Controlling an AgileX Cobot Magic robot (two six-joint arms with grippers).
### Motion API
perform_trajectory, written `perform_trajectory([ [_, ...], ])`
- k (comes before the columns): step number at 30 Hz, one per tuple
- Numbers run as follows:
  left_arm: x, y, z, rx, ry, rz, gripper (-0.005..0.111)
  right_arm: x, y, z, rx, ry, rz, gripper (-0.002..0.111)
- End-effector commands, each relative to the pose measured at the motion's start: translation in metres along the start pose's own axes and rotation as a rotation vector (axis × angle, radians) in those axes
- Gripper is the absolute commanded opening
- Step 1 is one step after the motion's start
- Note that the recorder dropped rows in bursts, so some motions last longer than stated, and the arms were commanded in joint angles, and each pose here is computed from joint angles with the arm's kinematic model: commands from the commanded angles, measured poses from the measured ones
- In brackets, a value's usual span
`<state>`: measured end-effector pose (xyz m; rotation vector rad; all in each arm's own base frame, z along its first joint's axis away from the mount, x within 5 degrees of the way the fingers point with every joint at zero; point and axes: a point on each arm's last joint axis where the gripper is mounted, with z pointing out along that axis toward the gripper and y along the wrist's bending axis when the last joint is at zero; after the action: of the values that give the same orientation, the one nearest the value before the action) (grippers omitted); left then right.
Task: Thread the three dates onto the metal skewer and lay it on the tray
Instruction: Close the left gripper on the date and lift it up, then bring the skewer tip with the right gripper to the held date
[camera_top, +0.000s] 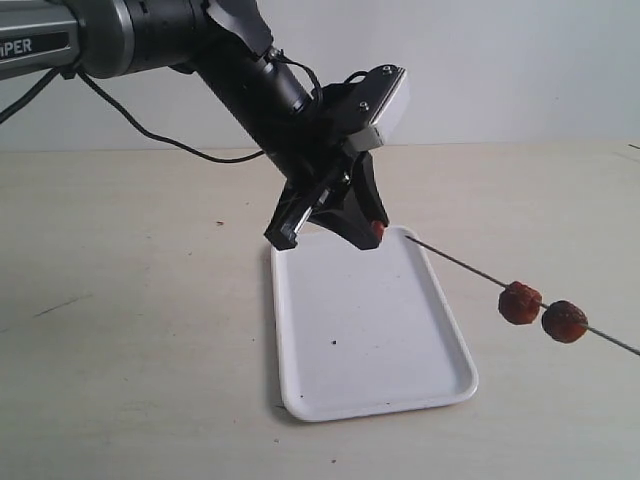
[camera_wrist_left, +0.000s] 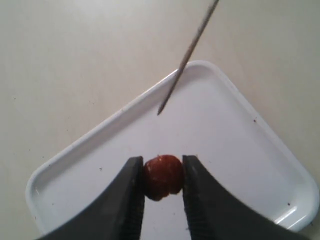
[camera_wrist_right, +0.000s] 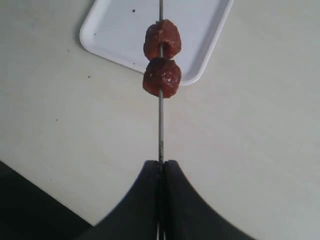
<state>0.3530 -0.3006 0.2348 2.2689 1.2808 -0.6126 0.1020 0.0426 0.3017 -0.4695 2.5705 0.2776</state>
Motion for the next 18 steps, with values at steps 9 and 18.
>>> perform_trajectory([
  [9, -0.0111, -0.0027, -0.0008, 0.005, -0.016, 0.039, 0.027, -0.0021, 0.0015, -0.0023, -0.015, -0.029, -0.017, 0.0],
  [18, -0.0126, -0.0025, -0.0008, 0.003, -0.033, 0.032, 0.027, -0.0013, 0.0031, -0.0019, -0.032, -0.016, -0.013, 0.0],
])
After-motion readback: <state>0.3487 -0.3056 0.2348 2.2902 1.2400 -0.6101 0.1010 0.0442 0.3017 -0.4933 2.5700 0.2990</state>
